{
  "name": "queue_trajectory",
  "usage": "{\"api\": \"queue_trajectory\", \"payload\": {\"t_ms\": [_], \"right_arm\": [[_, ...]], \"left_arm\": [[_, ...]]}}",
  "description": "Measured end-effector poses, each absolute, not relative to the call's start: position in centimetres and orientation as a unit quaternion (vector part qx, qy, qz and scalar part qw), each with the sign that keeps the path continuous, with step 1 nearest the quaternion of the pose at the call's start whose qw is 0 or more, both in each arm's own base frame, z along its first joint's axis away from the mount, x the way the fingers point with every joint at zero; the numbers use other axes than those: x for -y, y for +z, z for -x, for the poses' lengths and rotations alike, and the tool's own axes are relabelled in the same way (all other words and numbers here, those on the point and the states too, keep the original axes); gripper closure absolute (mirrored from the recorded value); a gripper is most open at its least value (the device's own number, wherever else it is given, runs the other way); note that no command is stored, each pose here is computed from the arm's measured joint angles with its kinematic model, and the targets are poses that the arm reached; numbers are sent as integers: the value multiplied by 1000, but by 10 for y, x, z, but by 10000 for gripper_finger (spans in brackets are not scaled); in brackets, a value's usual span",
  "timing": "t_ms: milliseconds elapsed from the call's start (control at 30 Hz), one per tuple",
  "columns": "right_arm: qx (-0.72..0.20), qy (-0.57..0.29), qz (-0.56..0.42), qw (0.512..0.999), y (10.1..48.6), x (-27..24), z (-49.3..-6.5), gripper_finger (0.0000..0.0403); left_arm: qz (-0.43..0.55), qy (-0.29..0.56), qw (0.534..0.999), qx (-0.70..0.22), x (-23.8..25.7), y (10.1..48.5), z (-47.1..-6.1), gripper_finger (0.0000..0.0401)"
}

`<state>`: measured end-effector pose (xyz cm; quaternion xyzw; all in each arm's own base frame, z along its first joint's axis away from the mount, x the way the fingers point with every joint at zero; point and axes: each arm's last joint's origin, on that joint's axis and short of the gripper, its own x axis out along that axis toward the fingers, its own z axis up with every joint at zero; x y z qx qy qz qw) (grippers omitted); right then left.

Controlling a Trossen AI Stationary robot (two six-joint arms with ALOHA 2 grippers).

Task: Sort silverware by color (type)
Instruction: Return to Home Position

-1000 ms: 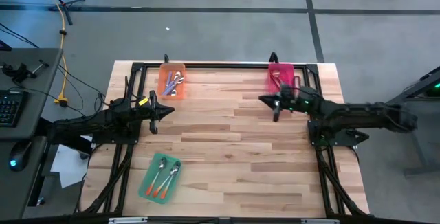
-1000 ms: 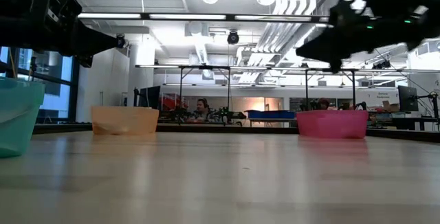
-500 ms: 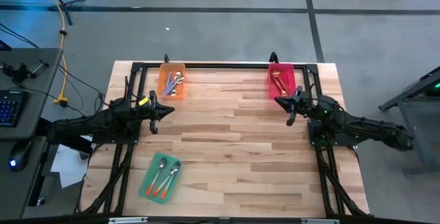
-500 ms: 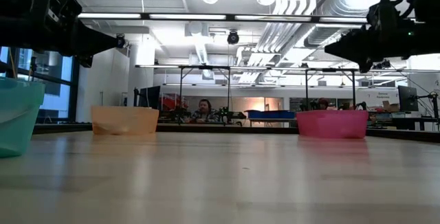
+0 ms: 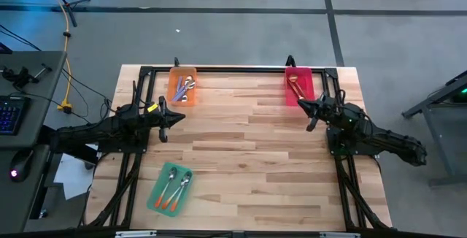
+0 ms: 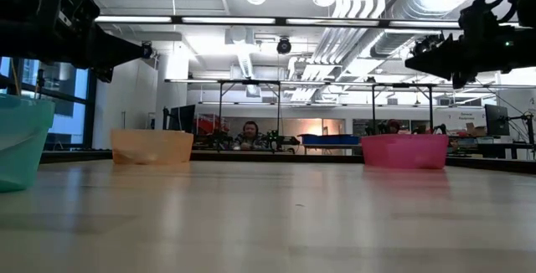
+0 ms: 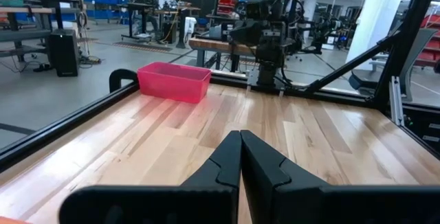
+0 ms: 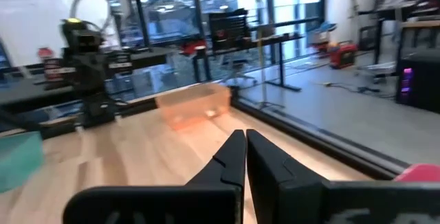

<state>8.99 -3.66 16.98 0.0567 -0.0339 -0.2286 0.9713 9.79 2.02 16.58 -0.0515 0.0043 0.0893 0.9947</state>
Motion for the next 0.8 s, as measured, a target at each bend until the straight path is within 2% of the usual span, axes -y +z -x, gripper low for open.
{"api": "queue_trajectory", "payload": {"t_ms": [200,433,800], "right_arm": [[36,-250,-53,966,170,39,-89,403],[21,-252,4,967,170,39,-89,403],[21,-252,3,968,170,39,-89,402]], "left_arm": [[51,90,995,-3,-20,166,-98,400],[51,90,995,-3,-20,166,-98,400],[51,90,995,-3,-20,166,-98,400]]}}
